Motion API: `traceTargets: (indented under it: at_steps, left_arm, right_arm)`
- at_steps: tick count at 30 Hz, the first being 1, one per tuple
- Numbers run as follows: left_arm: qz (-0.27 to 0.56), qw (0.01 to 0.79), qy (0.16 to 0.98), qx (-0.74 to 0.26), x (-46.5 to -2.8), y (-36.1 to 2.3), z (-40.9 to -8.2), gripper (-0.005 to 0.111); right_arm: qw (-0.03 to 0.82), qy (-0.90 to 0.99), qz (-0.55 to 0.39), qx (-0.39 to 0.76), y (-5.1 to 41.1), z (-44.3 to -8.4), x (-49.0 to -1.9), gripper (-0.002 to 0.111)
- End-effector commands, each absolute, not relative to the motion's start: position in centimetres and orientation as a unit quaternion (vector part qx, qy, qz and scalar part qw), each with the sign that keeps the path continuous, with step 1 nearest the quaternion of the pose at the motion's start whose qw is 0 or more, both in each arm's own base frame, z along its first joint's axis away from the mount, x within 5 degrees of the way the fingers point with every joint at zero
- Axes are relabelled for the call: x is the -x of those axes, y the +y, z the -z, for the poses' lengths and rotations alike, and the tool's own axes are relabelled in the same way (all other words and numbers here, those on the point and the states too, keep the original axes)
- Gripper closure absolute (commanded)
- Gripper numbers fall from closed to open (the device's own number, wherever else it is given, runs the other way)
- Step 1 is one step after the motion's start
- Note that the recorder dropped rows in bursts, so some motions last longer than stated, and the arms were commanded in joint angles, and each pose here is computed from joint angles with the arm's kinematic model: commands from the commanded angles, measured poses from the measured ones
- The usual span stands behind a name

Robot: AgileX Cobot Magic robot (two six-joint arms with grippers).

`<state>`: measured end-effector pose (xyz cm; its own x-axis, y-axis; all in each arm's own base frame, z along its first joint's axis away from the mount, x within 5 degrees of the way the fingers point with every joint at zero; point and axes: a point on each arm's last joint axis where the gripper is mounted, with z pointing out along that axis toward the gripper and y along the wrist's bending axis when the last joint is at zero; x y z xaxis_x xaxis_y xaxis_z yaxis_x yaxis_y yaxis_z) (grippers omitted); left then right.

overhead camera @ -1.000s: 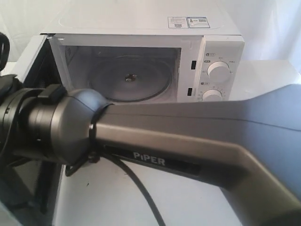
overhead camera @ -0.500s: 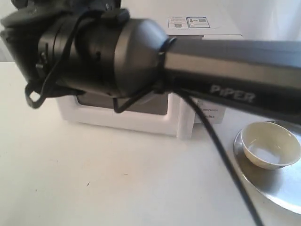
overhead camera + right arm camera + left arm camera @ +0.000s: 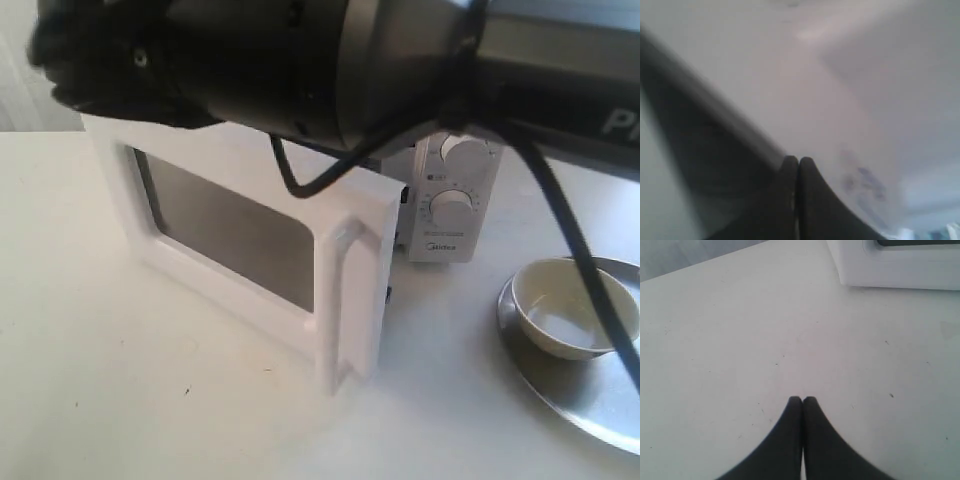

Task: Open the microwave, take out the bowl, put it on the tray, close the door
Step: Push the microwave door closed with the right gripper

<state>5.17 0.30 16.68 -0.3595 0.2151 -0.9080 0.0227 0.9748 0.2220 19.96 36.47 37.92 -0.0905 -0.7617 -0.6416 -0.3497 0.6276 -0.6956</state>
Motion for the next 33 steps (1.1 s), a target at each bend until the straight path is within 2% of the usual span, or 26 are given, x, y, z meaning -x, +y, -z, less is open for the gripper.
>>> traceTargets:
  at_steps: [1,3,5,8,11,12,15,21,33]
  left_arm:
    - [-0.082,0.563,0.820,-0.071,-5.2,0.3,-16.6,0.107]
    - [-0.082,0.563,0.820,-0.071,-5.2,0.3,-16.6,0.107]
    - [-0.082,0.563,0.820,-0.071,-5.2,0.3,-16.6,0.107]
    - [-0.082,0.563,0.820,-0.071,-5.2,0.3,-16.6,0.107]
    - [-0.082,0.563,0.820,-0.071,-5.2,0.3,-16.6,0.107]
    - [-0.082,0.563,0.820,-0.071,-5.2,0.3,-16.6,0.107]
    - [-0.082,0.563,0.820,-0.071,-5.2,0.3,-16.6,0.107]
    - [-0.082,0.563,0.820,-0.071,-5.2,0.3,-16.6,0.107]
    - [-0.082,0.563,0.820,-0.071,-5.2,0.3,-16.6,0.107]
  right_arm:
    - [0.426,0.688,-0.017,0.588,40.0,-34.4,-16.6,0.108]
    - [0.402,0.665,-0.053,0.627,41.2,-33.1,-15.8,0.108]
    - [0.380,0.670,-0.044,0.636,41.5,-31.8,-15.9,0.108]
    - [0.323,0.685,0.046,0.652,41.1,-28.9,-16.9,0.108]
    - [0.274,0.695,0.204,0.633,39.9,-26.1,-18.7,0.108]
    - [0.268,0.694,0.252,0.618,39.7,-25.4,-19.3,0.108]
    - [0.304,0.674,0.319,0.593,40.1,-24.1,-20.9,0.108]
    - [0.324,0.687,0.345,0.551,39.5,-23.3,-23.1,0.108]
    - [0.337,0.721,0.372,0.478,36.5,-23.8,-28.0,0.108]
